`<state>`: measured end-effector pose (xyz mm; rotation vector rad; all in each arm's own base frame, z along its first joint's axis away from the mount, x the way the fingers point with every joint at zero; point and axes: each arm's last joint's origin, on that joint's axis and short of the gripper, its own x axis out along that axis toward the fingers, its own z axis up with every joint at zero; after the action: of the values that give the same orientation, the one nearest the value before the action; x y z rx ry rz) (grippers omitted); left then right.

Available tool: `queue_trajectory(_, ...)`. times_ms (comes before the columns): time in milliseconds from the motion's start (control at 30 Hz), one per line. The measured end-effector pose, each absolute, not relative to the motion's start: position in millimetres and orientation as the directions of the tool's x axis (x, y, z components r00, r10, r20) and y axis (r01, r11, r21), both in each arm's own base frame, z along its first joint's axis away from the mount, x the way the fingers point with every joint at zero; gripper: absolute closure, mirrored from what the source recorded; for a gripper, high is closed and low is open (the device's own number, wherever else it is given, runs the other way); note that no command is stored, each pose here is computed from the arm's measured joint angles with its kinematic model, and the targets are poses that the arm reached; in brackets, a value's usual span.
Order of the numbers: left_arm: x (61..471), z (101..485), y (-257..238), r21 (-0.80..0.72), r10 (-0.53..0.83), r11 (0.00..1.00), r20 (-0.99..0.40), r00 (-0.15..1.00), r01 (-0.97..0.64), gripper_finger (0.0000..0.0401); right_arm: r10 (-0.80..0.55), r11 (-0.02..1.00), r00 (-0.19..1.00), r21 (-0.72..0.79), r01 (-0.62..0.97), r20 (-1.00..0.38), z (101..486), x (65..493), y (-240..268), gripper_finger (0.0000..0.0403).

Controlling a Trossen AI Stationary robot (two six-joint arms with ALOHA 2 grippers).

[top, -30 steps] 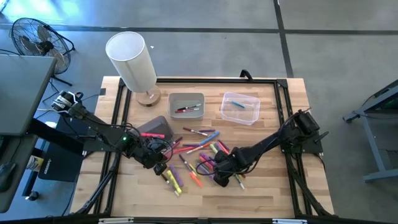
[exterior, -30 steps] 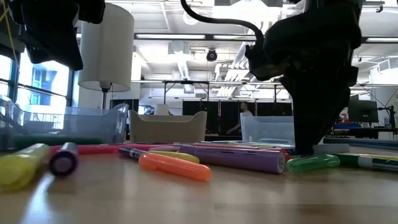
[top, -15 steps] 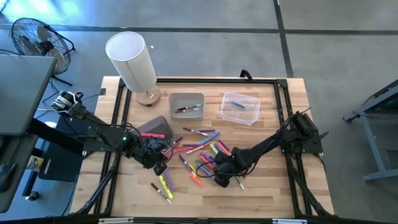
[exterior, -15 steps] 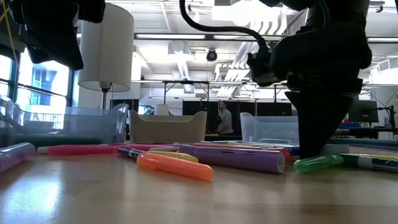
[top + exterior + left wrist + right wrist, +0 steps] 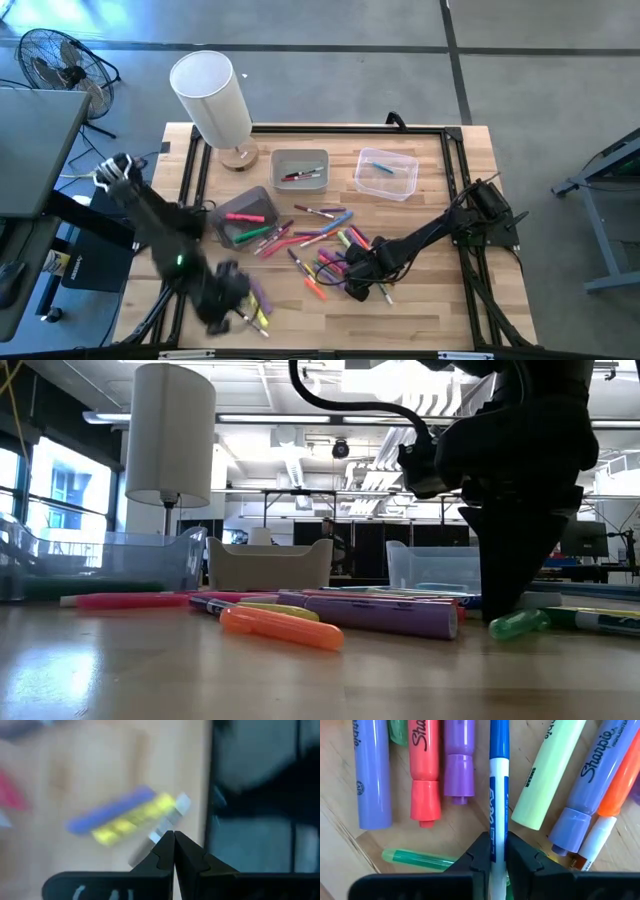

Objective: Pick & Place Markers
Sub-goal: Put the blue marker pen into the white bin

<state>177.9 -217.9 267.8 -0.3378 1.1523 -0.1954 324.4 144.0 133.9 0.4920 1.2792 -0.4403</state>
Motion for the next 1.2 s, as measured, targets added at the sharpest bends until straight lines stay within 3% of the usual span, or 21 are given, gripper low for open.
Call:
queue_trajectory(233,176,214,-264,-0.292,-0.283,0.956,-0.938,0.201,-0.016,0.0401,-0.04,0.82,0.233,0.101,0.563,-0.972,134,324,144,0.0375)
queue_trajectory(400,183,183,-283,-0.317,-0.317,0.948,-0.94,0.126,0.021,0.0401,-0.039,0.82,0.232,0.102,0.563,-0.972,134,325,144,0.0356)
queue_trajectory(600,187,157,-289,-0.283,-0.284,0.959,-0.956,0.074,0.022,0.0401,-0.038,0.824,0.233,0.101,0.557,-0.972,134,325,144,0.0375)
queue_trajectory(933,202,147,-278,-0.26,-0.261,0.965,-0.965,0.033,0.032,0.0401,-0.039,0.821,0.249,0.111,0.56,-0.968,143,322,142,0.0369)
queue_trajectory(1200,203,146,-275,-0.235,-0.237,0.969,-0.971,0.019,0.082,0.0401,-0.005,0.807,0.31,0.179,0.562,-0.951,189,310,131,0.0375)
